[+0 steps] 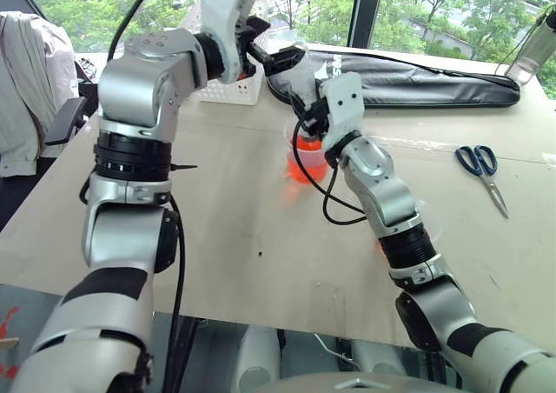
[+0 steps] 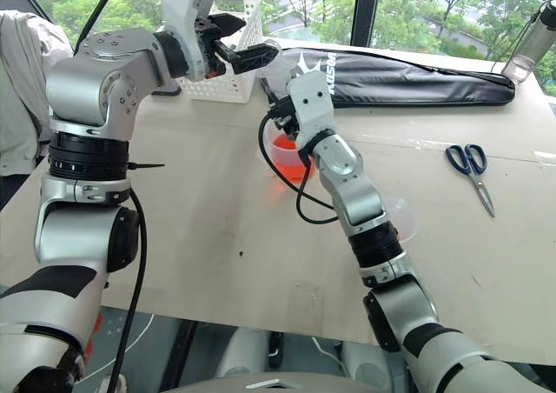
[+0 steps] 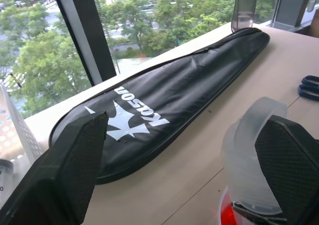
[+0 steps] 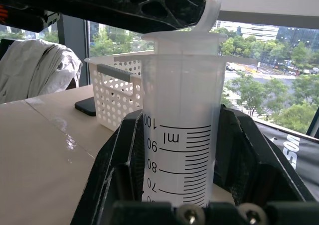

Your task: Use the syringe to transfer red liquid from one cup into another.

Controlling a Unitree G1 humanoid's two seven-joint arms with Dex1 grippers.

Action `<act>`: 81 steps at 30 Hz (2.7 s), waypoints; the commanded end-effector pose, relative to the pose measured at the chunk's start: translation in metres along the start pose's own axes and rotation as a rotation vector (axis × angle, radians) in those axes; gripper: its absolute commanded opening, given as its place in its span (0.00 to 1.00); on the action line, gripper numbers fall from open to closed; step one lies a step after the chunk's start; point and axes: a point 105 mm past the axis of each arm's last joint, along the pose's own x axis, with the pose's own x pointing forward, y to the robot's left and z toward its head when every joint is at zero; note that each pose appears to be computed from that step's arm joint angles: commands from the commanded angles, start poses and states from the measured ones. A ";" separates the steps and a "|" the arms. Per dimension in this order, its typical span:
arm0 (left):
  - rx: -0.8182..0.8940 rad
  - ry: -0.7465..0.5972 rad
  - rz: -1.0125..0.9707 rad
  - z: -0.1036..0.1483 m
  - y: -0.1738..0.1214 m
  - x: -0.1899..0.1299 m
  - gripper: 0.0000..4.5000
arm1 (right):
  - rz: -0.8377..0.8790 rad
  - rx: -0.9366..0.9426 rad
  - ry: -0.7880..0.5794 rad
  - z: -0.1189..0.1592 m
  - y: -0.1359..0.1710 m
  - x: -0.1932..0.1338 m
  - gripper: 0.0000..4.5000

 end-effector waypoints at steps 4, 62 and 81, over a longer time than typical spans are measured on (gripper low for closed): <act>0.047 -0.044 0.015 0.011 -0.005 -0.002 0.35 | 0.002 0.013 -0.070 0.019 0.008 0.001 0.35; -0.152 -0.200 -0.156 0.034 -0.009 -0.020 0.65 | -0.003 0.131 -0.135 0.048 0.004 0.004 0.35; -0.341 -0.079 -0.263 -0.032 -0.036 -0.049 0.76 | 0.019 0.173 -0.096 0.043 0.002 -0.001 0.34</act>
